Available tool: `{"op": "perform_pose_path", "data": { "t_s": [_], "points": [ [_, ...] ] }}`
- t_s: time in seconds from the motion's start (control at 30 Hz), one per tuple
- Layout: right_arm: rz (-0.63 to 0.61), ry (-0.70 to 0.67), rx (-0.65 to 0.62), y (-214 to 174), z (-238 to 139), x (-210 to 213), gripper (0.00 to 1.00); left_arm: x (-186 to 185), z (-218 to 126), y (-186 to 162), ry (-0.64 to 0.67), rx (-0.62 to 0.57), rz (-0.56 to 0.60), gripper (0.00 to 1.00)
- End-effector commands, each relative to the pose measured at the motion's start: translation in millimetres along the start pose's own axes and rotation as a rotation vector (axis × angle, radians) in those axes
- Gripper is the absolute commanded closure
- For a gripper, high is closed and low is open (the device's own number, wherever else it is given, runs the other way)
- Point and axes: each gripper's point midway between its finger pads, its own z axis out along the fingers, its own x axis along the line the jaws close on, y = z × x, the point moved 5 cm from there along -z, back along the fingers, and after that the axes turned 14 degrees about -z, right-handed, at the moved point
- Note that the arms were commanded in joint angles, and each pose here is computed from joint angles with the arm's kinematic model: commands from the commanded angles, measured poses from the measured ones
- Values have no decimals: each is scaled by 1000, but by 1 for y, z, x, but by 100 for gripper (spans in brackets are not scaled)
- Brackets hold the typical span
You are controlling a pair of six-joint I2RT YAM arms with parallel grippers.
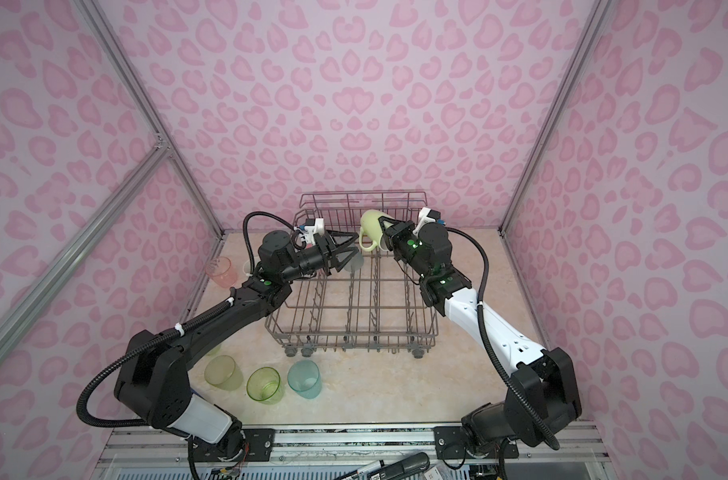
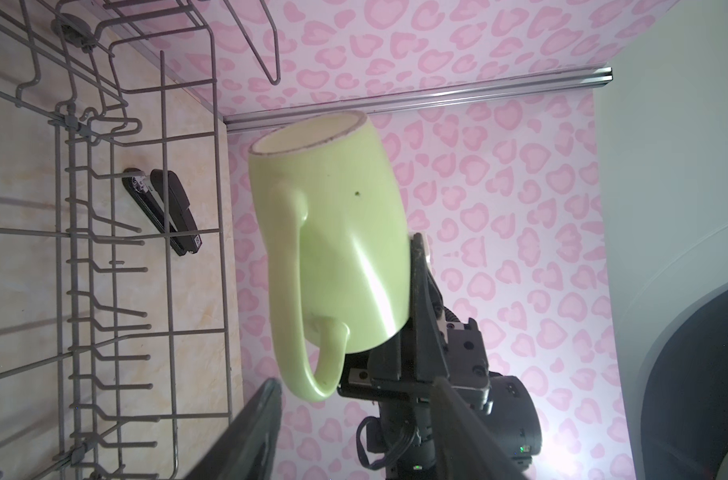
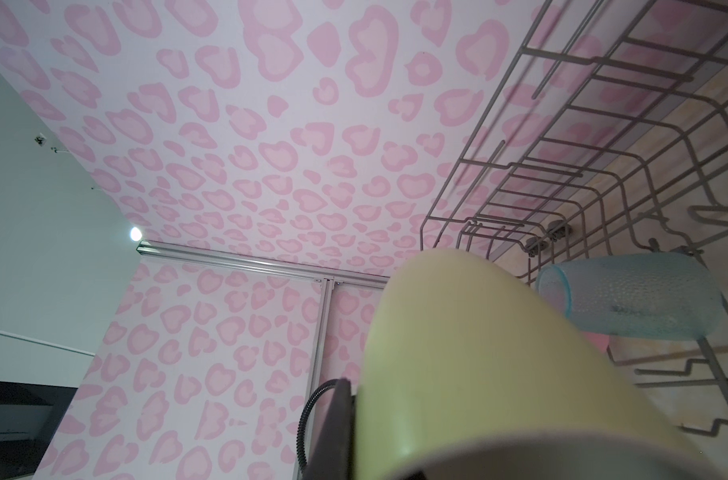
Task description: Load the cups into the dish rack
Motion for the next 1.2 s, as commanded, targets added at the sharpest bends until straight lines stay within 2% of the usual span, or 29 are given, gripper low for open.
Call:
{"op": "perform_pose_path", "data": {
  "t_s": [0.0, 0.5, 0.8, 1.07, 1.17],
  "points": [
    [21, 117, -35, 6, 1, 19, 100, -5, 3, 0, -34, 15, 30, 43],
    [33, 129, -31, 5, 3, 21, 100, 10, 17, 8, -7, 8, 27, 47],
    [21, 137, -26, 5, 2, 24, 100, 4, 27, 11, -27, 16, 27, 55],
    [13, 131, -30, 5, 0, 24, 100, 5, 37, 5, -37, 43, -8, 63],
    [14, 128, -32, 4, -1, 22, 100, 3, 39, 2, -47, 56, -9, 75]
  ]
}}
